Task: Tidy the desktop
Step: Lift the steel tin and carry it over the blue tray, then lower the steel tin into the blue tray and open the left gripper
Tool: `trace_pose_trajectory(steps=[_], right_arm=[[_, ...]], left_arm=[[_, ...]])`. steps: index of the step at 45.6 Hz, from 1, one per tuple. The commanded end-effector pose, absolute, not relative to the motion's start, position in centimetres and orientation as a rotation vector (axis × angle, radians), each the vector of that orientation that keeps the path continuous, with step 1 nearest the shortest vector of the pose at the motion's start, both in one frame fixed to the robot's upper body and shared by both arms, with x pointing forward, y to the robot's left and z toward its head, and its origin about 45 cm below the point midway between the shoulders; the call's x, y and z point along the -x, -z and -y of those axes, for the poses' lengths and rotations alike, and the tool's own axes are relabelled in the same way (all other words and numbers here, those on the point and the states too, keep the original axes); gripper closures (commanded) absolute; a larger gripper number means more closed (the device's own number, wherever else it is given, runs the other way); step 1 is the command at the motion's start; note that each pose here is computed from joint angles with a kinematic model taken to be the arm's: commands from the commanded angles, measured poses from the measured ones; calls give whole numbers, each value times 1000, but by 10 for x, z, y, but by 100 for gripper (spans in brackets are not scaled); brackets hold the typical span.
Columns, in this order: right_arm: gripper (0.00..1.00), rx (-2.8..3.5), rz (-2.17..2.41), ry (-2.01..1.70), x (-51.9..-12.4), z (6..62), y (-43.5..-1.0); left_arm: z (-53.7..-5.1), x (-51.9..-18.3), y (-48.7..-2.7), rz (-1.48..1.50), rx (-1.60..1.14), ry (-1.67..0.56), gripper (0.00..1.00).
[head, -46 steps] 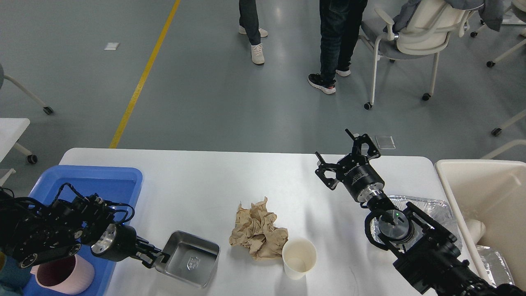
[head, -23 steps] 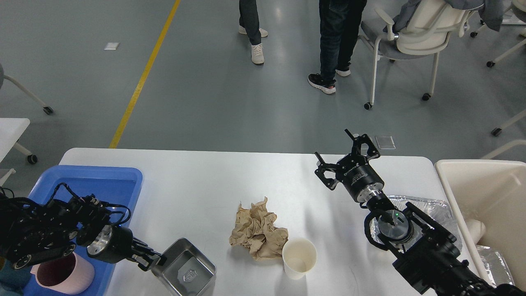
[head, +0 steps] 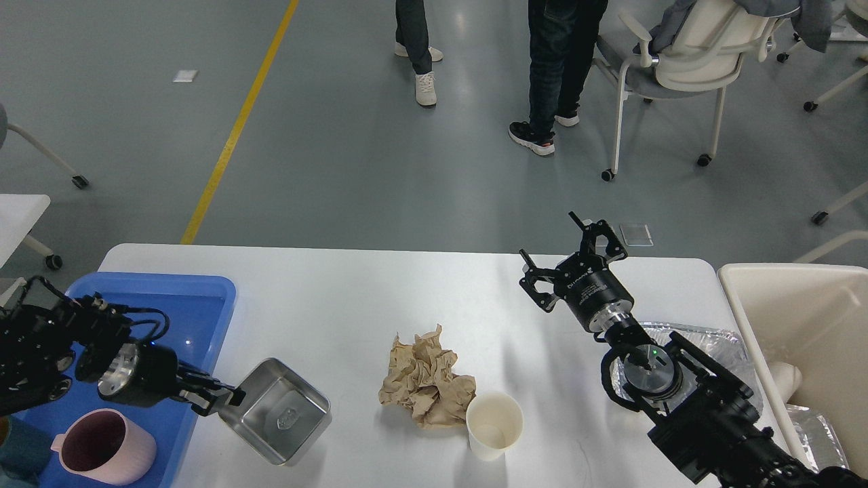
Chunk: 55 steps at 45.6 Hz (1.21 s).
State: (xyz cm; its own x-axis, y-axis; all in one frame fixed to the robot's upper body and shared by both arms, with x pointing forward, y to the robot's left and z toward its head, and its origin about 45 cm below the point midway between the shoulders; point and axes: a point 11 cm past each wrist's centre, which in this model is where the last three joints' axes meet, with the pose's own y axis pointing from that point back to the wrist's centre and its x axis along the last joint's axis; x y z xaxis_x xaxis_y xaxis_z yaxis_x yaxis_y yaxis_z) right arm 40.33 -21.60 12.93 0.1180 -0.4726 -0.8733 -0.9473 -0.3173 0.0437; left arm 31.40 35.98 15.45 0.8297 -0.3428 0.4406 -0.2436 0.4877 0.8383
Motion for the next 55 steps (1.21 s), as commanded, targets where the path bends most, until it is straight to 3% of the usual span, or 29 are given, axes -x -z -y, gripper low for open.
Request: trace_pose_trajectory(steps=[1, 14, 25, 55], right_arm=[[0, 1860, -1368, -1128, -405, 215, -132], [0, 1864, -1365, -1121, -406, 215, -134], [0, 1865, -1365, -1119, -407, 216, -134], [0, 1861, -1368, -1126, -405, 216, -132]], left_arm=[[-381, -320, -181, 637, -1081, -43, 99], [-438, -314, -219, 639, -1135, -235, 99], [-459, -318, -240, 629, -1121, -402, 99], [-530, -300, -204, 634, -1327, -517, 98]])
